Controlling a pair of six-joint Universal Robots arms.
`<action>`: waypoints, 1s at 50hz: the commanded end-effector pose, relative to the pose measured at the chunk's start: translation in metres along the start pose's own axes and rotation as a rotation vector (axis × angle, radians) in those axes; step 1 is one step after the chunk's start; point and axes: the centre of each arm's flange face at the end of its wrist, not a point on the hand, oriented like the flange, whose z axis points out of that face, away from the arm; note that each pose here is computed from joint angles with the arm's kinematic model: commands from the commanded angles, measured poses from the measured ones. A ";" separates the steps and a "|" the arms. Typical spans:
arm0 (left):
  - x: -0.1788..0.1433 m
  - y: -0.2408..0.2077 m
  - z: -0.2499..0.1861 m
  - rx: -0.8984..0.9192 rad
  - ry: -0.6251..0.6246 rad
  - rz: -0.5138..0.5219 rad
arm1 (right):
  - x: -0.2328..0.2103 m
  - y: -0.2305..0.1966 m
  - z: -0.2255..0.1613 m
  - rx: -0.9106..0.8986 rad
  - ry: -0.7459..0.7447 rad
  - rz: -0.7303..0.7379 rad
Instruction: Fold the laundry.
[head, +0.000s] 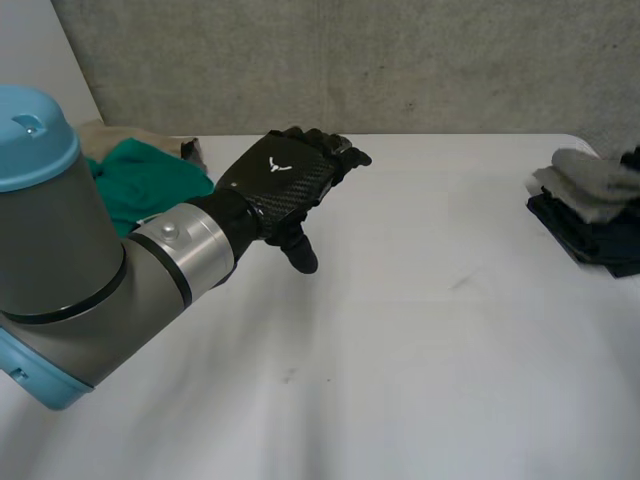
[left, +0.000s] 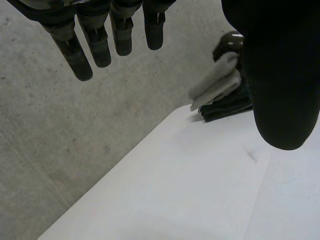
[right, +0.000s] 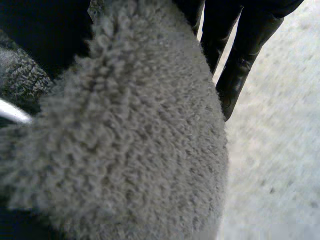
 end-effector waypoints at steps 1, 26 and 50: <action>0.002 0.001 0.000 -0.010 -0.020 0.001 | 0.003 0.032 -0.039 -0.072 -0.040 0.031; 0.010 -0.010 -0.002 0.027 -0.003 0.016 | 0.131 -0.131 -0.076 -0.142 0.576 -0.185; -0.183 0.020 0.012 0.076 -0.631 0.141 | -0.248 -0.284 0.048 -0.015 0.003 0.086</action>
